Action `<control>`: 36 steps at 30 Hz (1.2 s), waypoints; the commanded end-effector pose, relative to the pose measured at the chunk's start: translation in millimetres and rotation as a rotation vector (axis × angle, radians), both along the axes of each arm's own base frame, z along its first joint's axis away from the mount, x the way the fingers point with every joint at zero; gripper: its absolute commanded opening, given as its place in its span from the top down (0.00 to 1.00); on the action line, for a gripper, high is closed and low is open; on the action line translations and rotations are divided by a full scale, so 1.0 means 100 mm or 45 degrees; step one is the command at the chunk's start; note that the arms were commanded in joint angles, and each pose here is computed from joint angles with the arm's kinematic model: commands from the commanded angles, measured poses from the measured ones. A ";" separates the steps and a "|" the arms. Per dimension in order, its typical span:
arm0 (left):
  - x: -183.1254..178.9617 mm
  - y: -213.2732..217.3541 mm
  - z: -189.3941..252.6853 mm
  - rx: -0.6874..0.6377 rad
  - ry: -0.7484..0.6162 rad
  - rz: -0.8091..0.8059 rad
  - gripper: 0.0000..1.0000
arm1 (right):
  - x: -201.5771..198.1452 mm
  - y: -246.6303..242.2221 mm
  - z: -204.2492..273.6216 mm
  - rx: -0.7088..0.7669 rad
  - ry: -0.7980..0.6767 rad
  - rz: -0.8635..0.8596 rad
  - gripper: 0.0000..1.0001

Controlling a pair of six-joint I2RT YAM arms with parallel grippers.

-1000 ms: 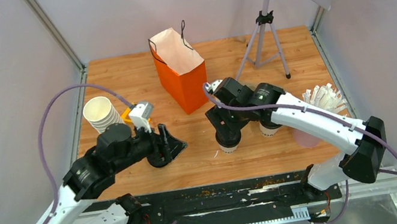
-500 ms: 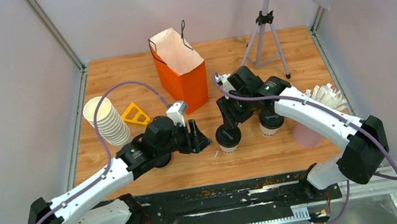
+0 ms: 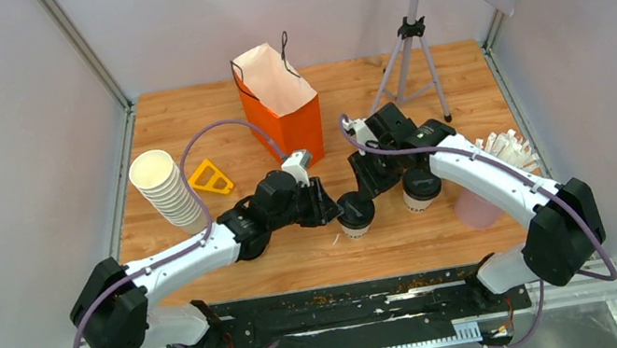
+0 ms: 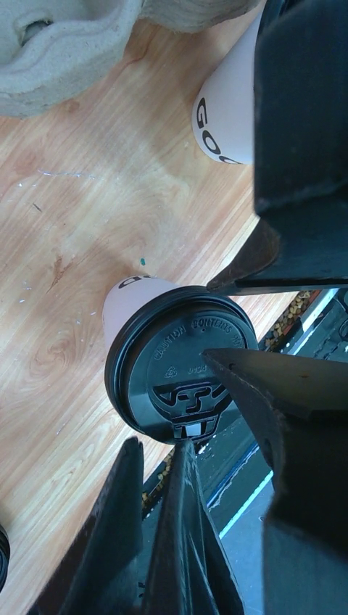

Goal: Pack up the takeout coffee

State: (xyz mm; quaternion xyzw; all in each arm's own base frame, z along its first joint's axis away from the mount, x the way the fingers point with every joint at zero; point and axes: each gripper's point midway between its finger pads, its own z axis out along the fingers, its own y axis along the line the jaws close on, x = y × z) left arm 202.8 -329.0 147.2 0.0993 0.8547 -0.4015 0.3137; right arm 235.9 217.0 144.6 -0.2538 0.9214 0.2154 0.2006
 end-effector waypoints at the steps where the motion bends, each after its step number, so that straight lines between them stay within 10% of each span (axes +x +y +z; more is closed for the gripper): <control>1: 0.14 -0.17 0.20 -0.064 -0.071 -0.002 0.61 | 0.09 0.05 0.03 0.040 -0.050 0.036 0.68; 36: -0.06 0.03 -0.54 0.213 0.129 -0.019 0.73 | -0.17 -0.08 -0.46 0.091 0.036 -0.008 0.76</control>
